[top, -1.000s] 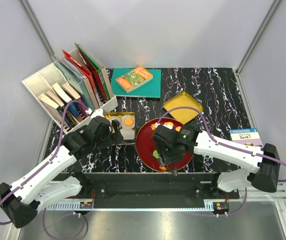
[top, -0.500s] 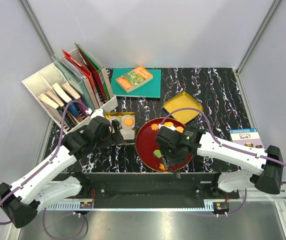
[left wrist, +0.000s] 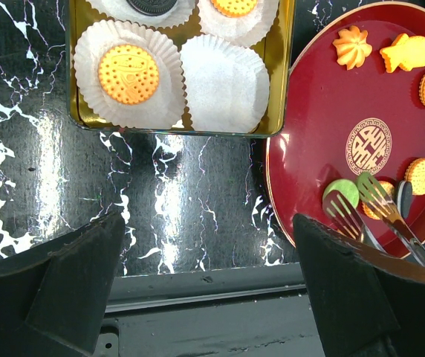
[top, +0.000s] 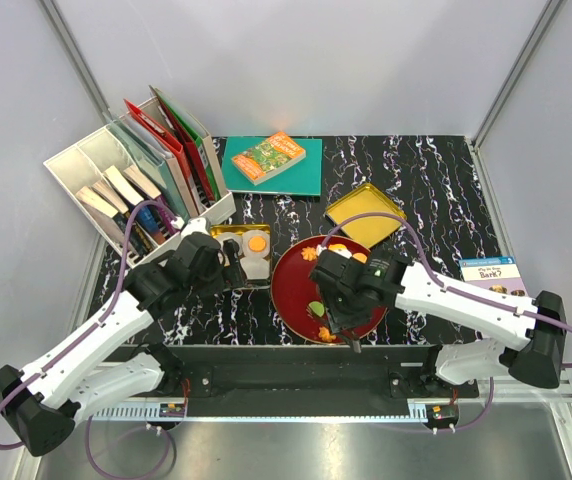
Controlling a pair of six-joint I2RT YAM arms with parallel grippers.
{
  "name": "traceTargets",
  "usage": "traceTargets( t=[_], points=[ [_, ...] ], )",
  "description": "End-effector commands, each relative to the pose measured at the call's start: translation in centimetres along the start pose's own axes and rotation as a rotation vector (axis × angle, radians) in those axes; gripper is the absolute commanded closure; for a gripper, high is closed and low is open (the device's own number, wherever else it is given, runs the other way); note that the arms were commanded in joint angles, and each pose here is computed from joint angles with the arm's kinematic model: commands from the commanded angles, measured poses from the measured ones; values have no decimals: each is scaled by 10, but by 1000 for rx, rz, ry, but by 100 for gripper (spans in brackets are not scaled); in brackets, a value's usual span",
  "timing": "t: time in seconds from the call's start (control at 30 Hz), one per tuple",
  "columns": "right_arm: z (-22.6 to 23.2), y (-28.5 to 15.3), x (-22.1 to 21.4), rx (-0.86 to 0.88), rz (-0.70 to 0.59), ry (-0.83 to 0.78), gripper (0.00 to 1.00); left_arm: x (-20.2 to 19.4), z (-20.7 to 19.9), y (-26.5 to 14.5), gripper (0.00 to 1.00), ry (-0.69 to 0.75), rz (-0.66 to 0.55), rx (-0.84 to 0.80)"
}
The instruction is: Pack the cookies
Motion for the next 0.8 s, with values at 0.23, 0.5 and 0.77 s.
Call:
traceTargets(
  t=[0.23, 0.5, 0.77],
  points=[
    [11, -56, 51, -26, -169, -85, 62, 6, -5, 1, 1, -8, -33, -23],
    [22, -59, 83, -61, -203, -186, 62, 18, -4, -17, 1, -23, -102, -38],
    [33, -47, 124, -62, -227, -272, 62, 17, 11, -29, 1, -41, -126, -18]
  ],
)
Point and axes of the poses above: each gripper's point midway between its finger pads, its own y axis out along the fingers, its own z axis along the line the jaws close on, x = y × z, the point moved 5 cm from there along -y, back along the fingers, and after that the axes turned 14 degrees about -y, right-handed, at the moved point
